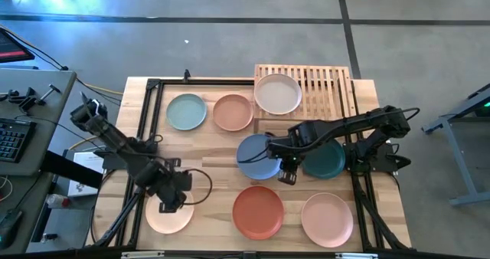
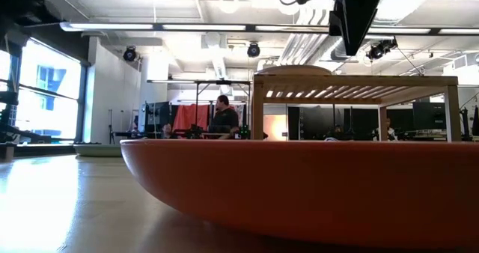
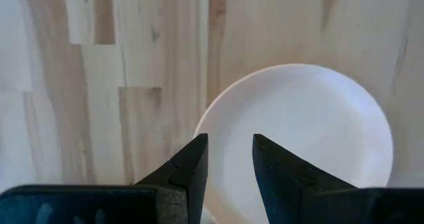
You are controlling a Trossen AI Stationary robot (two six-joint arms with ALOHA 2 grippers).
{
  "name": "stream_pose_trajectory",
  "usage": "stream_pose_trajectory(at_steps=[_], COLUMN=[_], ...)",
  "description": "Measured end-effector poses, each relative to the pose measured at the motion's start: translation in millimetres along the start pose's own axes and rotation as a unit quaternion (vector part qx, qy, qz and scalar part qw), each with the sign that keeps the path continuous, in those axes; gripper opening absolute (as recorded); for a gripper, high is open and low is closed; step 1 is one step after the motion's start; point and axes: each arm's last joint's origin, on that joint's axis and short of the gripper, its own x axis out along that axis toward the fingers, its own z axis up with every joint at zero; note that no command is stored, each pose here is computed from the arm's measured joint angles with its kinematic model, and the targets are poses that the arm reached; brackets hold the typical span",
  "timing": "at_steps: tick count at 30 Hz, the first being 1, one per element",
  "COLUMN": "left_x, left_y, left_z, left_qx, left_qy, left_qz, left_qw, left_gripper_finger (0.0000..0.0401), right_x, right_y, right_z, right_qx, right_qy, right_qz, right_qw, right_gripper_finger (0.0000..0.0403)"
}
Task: Place and stack plates onto a shelf
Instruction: Stack the light orange plate on top of the white plate
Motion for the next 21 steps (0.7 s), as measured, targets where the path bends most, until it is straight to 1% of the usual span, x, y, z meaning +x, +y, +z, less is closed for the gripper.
stream_pose_trajectory(at_steps=[6, 15, 21], left_x=[20.9, 40.2, 54.7], left_y=[1.0, 5.1, 13.3], left_z=[-11.3, -19.9, -25.1], left_qx=[-0.034, -0.021, -0.035], left_qy=[0.009, 0.015, 0.024], left_qz=[0.008, 0.012, 0.022], left_qw=[0.999, 1.0, 0.999], left_gripper_finger=[0.0108, 0.0108, 0.0108], right_x=[0.0, 0.0, 0.0], right_y=[-0.2, -0.2, -0.1], right_z=[0.1, 0.2, 0.2], right_qx=[0.0, -0.01, -0.01], right_qy=[-0.004, -0.004, -0.004], right_qz=[-0.007, -0.007, -0.006], right_qw=[1.0, 1.0, 1.0], right_gripper_finger=[0.0087, 0.0087, 0.0087])
